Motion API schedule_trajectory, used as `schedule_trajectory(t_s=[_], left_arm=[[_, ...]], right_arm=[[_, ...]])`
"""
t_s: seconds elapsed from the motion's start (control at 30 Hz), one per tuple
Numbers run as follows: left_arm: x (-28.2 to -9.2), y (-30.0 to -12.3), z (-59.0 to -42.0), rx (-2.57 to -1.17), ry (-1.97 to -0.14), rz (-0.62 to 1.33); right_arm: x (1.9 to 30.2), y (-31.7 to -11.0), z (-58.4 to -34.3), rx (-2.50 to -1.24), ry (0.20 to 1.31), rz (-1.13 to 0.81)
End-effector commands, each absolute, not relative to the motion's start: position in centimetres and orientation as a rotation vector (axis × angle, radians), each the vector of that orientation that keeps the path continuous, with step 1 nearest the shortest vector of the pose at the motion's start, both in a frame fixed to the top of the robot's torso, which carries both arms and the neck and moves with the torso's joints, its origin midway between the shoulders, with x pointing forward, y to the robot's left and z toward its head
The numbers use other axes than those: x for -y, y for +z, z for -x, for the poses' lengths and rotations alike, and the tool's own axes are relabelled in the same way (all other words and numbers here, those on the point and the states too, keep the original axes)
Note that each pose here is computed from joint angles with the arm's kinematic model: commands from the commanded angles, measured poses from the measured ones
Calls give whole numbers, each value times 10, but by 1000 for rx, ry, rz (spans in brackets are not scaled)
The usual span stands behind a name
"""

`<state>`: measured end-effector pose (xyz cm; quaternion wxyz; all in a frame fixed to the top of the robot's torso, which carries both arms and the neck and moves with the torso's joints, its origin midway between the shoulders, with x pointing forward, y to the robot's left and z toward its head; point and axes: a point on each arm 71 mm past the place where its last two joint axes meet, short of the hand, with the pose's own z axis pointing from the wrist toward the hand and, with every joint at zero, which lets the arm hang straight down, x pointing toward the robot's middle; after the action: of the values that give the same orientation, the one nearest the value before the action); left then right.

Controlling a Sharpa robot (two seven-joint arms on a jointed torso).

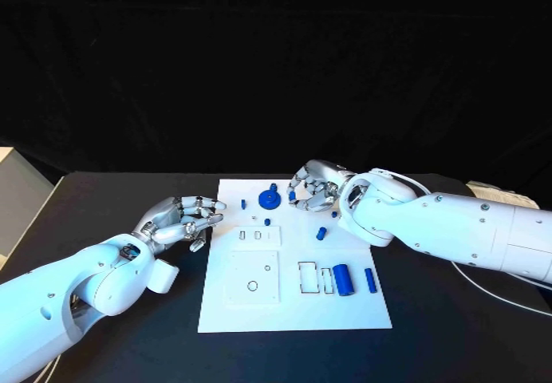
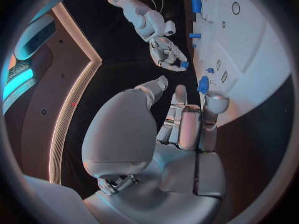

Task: Assemble the parts on the task board

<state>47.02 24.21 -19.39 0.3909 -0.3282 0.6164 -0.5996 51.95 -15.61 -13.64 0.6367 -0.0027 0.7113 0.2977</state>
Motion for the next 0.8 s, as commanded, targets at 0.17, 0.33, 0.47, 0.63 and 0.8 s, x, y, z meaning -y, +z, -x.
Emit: schedule_trajectory(t_s=[0.17,0.33,0.47,0.63,0.8], left_arm=[[-238,-193,-469,-1583,-1536,811],[-238,-193,-468,-1584,-1535,809],[-239,-193,-468,-1585,-1533,808],[-238,-193,-468,-1586,-1534,808],[-238,-193,-468,-1588,-1534,808]], right_arm=[[132,-150,-507,-1690,590,-52],[120,-159,-496,-1716,564,-16],[115,-164,-491,-1725,543,1],[110,-168,-483,-1725,523,29],[106,-171,-477,-1723,519,52]])
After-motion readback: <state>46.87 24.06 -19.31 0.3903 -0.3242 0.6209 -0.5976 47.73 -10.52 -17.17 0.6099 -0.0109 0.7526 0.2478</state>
